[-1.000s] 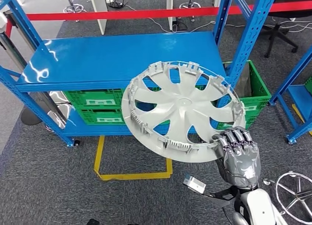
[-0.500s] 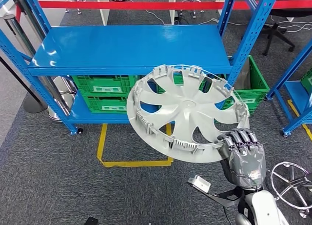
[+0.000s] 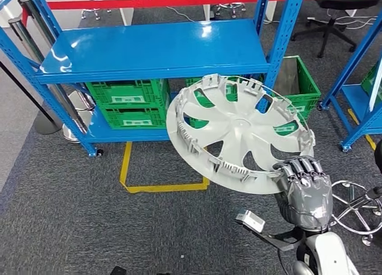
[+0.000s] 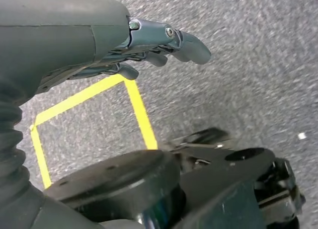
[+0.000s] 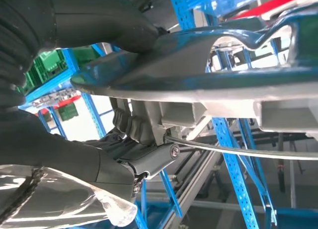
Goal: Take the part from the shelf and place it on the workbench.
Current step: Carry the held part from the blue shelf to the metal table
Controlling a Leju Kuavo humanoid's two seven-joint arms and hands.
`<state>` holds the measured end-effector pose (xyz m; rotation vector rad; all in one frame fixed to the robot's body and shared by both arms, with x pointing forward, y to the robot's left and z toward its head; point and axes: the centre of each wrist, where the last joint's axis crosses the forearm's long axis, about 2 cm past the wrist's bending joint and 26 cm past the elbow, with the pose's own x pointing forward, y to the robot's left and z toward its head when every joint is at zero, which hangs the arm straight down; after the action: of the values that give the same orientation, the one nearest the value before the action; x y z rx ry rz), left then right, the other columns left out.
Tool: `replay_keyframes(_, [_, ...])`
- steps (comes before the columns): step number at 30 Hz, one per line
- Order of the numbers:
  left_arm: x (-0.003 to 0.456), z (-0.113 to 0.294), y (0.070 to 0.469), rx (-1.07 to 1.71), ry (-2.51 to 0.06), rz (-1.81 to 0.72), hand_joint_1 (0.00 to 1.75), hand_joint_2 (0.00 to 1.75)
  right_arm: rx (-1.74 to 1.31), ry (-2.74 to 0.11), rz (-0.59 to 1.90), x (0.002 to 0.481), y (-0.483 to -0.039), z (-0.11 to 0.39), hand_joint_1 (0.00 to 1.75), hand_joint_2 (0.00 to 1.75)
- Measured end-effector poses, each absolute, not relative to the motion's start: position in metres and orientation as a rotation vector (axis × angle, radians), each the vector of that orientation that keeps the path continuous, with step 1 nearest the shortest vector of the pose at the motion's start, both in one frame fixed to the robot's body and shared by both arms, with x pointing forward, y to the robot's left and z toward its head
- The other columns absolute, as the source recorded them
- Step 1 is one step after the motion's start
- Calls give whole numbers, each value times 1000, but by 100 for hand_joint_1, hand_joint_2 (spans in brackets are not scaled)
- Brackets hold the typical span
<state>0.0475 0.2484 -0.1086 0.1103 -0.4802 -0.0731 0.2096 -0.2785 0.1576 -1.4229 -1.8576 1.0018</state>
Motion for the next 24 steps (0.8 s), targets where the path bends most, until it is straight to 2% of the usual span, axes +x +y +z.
replay_keyframes(24, [53,-107,242,100,-491,-76,0,175,-1431,-1849,986,208,-284,160,175,175])
